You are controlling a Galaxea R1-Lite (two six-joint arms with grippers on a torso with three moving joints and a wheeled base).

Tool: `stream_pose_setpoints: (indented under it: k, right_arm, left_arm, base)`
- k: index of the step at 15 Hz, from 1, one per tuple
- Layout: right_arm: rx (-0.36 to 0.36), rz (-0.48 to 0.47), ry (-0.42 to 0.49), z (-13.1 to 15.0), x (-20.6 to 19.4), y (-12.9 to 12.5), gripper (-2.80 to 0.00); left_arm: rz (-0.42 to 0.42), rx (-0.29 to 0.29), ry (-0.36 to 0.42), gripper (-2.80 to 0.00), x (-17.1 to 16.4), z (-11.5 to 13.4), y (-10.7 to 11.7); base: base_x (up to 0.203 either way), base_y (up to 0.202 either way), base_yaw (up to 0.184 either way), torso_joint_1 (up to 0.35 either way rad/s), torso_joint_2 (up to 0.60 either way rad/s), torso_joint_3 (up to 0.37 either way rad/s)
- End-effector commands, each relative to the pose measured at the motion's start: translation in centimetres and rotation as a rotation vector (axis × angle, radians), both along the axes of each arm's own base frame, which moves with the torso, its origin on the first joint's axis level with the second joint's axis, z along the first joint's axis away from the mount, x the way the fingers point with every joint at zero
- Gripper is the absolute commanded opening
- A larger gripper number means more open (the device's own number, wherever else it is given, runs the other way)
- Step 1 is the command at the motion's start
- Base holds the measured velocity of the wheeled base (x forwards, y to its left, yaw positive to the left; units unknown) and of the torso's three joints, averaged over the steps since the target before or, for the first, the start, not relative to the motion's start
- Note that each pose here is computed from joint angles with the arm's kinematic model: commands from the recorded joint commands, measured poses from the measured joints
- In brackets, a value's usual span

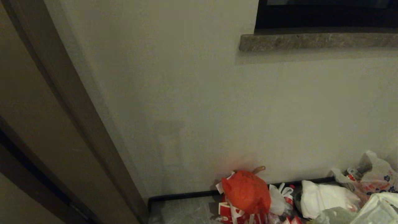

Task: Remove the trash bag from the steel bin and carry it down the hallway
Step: Put the trash bag at the door

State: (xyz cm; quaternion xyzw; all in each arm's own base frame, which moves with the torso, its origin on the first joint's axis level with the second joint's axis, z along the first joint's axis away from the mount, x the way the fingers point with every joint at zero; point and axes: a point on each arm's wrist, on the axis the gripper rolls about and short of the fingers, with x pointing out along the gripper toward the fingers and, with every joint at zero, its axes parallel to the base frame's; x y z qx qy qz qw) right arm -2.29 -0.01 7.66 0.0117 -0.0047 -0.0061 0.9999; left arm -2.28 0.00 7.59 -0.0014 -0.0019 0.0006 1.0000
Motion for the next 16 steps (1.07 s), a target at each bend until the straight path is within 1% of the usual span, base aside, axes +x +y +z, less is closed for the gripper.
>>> stream_pose_setpoints:
  k: [1,16]
  right_arm:
    - [0.001,0.0,-0.002,0.04,0.01,0.0,-2.8]
    - [0.006,0.0,-0.001,0.02,0.01,0.0,-2.8]
  left_arm:
    - [0.0,0.0,0.001,-2.8,0.01,0.01,0.0]
    - [0.0,0.0,0.001,-2.8,0.01,0.01,0.0]
  base:
    - [0.0,0.0,0.0,0.0,0.0,0.0]
    - [0.0,0.0,0.0,0.0,0.0,0.0]
